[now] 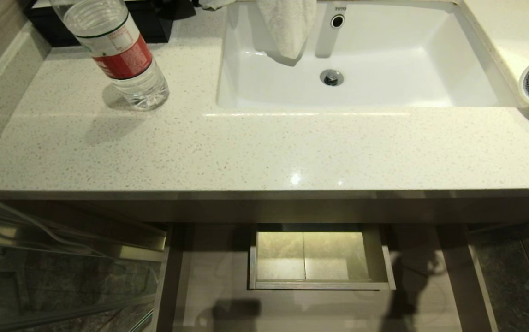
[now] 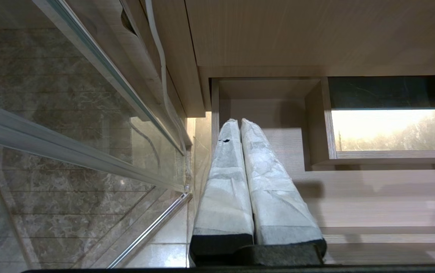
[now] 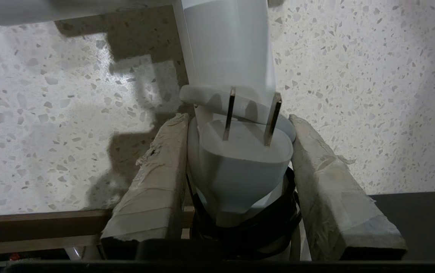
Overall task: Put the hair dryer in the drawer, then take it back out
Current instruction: Pick up the hairdryer
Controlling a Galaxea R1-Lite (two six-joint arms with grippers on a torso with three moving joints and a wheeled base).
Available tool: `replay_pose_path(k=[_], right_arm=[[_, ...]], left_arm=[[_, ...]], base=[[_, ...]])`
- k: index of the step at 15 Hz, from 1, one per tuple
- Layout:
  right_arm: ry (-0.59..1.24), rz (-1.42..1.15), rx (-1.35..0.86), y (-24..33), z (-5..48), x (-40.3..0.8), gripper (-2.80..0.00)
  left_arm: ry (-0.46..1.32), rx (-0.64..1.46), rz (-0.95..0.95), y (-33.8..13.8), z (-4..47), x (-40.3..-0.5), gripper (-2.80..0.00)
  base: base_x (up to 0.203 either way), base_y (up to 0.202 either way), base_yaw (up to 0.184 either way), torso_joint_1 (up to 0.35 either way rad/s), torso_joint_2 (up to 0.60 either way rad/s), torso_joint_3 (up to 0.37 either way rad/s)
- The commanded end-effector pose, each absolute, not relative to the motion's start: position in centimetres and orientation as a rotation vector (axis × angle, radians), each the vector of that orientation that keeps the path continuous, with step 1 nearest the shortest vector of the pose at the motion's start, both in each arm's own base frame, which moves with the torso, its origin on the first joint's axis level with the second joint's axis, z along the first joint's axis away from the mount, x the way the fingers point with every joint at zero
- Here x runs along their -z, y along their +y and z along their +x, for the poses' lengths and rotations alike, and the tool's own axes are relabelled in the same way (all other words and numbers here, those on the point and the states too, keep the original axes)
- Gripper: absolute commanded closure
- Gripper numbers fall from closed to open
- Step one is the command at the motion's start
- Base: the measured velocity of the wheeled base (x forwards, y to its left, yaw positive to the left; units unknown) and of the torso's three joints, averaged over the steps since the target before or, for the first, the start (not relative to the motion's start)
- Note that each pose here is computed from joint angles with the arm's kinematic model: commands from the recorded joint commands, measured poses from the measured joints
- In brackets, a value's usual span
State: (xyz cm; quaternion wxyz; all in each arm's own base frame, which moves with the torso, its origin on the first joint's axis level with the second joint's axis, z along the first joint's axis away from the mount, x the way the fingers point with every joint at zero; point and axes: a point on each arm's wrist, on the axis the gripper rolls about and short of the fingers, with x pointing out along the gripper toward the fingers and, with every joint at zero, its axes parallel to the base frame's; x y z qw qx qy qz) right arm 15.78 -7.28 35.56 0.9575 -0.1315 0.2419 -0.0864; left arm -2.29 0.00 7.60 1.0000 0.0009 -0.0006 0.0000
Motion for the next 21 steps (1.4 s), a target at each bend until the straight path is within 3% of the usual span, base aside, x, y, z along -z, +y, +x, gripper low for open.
replay_pose_path(k=[1, 21], right_arm=[[0.464, -0.28, 0.167, -6.8, 15.0, -36.1, 0.0], [0.403, -0.331, 0.115, -6.0, 13.9, -37.6, 0.0]], left_arm=[[-0.002, 0.0, 0.002, 0.0, -2.3, -7.6, 0.0], [-0.002, -0.002, 0.002, 0.0, -2.3, -7.6, 0.0]], base=[[0.0, 0.0, 0.0, 0.0, 0.0, 0.0], [0.0, 0.0, 0.0, 0.0, 0.0, 0.0]])
